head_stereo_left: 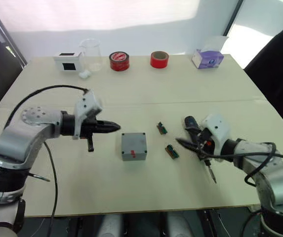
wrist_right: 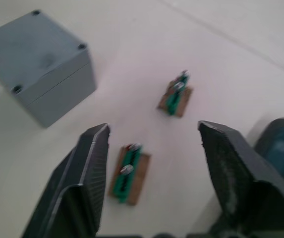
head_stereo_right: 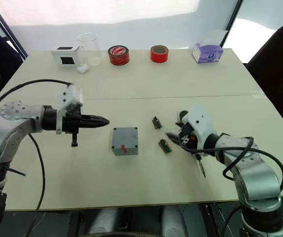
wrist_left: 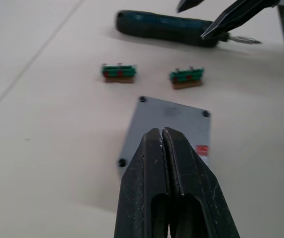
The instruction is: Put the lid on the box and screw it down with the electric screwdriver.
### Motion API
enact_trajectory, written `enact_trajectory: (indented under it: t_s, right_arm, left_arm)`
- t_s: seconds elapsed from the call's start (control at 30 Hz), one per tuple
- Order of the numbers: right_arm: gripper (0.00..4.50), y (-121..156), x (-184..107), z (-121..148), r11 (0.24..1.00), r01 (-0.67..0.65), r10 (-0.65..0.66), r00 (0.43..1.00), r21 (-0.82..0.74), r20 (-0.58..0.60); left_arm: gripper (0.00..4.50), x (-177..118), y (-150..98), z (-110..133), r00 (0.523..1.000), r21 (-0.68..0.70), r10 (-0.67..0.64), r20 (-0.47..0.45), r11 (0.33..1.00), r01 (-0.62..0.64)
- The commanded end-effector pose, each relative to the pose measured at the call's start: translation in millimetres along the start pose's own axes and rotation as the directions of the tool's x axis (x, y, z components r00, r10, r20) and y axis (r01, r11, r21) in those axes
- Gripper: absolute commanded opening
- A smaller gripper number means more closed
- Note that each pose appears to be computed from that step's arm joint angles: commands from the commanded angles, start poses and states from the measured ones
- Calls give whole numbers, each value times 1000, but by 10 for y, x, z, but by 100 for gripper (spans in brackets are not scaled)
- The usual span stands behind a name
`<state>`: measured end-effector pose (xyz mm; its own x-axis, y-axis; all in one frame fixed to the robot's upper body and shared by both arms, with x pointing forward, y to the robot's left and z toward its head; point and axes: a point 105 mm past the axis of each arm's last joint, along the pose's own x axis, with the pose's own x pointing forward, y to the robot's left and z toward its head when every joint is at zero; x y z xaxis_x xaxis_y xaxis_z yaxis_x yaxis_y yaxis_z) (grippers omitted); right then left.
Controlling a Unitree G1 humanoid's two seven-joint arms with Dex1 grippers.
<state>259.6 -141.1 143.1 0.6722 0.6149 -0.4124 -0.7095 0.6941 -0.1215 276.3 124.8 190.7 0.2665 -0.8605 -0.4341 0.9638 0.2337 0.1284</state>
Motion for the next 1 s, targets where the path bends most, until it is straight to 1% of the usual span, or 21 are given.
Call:
enact_trajectory:
  t_s: [0.03,0.1,0.2,0.23,0.3,0.33,0.4,0.5,1.0]
  right_arm:
    - [445,105,-4,7,1000,-16,16,1000,-6,-1]
    - [445,131,21,-77,1000,-15,16,999,10,-28]
    - [445,120,78,-163,1000,5,-4,999,23,-51]
    - [410,113,88,-166,1000,8,-7,999,21,-49]
    - [384,94,110,-200,1000,18,-17,998,14,-58]
    - [340,83,118,-225,1000,23,-22,998,13,-65]
    - [284,47,133,-262,999,42,-41,996,17,-76]
    - [173,18,145,-271,998,56,-55,996,16,-76]
    - [173,12,211,-255,998,57,-56,997,21,-58]
  left_arm:
    - [0,5,-111,28,999,61,-40,-29,997,42]
    - [0,15,-170,-25,997,68,-55,-55,996,59]
    - [0,24,-202,-71,997,55,-53,-62,997,56]
    - [0,26,-199,-72,997,51,-48,-58,997,51]
    - [0,26,-190,-87,998,35,-36,-49,999,38]
    - [0,26,-184,-91,999,21,-30,-39,999,31]
    - [0,25,-166,-114,999,4,-16,-32,1000,16]
    - [0,29,-159,-141,999,3,-6,-40,1000,6]
    - [0,49,-132,-180,999,4,21,-42,1000,-21]
